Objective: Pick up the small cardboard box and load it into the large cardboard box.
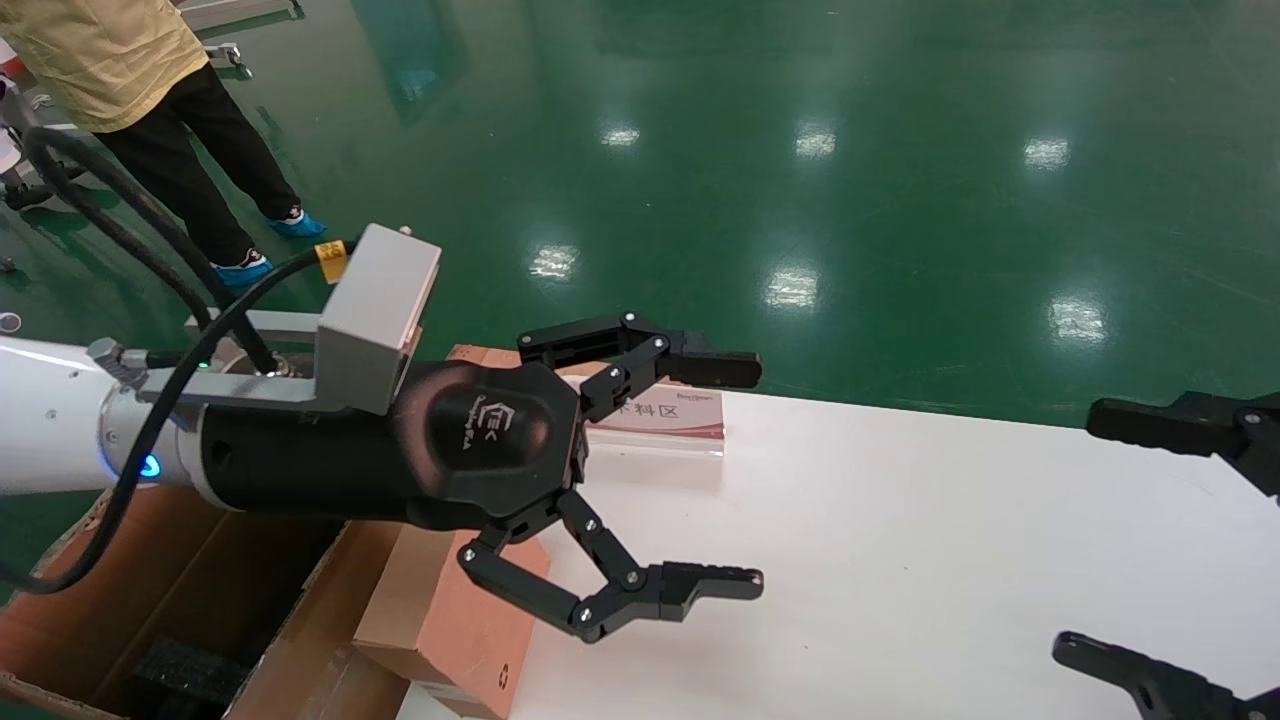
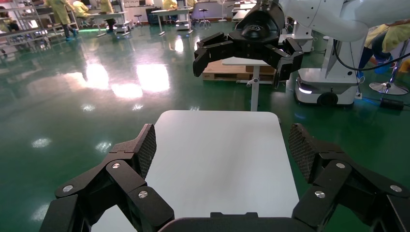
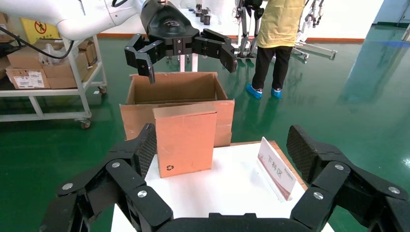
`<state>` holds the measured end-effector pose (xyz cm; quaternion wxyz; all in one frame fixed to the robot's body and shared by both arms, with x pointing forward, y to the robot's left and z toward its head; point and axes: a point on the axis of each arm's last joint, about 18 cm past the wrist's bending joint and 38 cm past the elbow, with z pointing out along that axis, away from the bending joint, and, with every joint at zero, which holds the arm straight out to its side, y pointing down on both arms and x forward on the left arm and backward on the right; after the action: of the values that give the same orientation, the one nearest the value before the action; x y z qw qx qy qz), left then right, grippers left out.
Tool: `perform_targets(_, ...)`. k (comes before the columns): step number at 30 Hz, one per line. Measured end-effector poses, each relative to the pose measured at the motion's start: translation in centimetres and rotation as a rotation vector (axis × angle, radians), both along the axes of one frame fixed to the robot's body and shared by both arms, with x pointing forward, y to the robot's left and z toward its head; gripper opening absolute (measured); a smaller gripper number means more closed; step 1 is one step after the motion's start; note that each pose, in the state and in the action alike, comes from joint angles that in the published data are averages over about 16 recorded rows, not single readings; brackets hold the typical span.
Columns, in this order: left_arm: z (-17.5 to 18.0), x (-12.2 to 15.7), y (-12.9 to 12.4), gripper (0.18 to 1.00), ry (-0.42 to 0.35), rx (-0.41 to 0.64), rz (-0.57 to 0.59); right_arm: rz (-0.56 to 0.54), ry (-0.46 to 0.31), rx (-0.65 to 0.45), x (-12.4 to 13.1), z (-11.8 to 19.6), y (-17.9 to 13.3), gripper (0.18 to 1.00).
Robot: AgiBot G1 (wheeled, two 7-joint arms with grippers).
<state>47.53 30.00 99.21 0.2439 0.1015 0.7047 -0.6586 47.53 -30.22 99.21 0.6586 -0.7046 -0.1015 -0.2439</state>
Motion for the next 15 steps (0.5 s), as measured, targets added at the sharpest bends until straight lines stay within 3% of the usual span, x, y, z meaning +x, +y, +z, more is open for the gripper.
perform_targets(15, -0.43, 0.48, 0.15, 1.0, 0.033, 0.037, 0.038, 0.0, 0.0, 0.0, 0.01, 0.0, 0.0, 1.001)
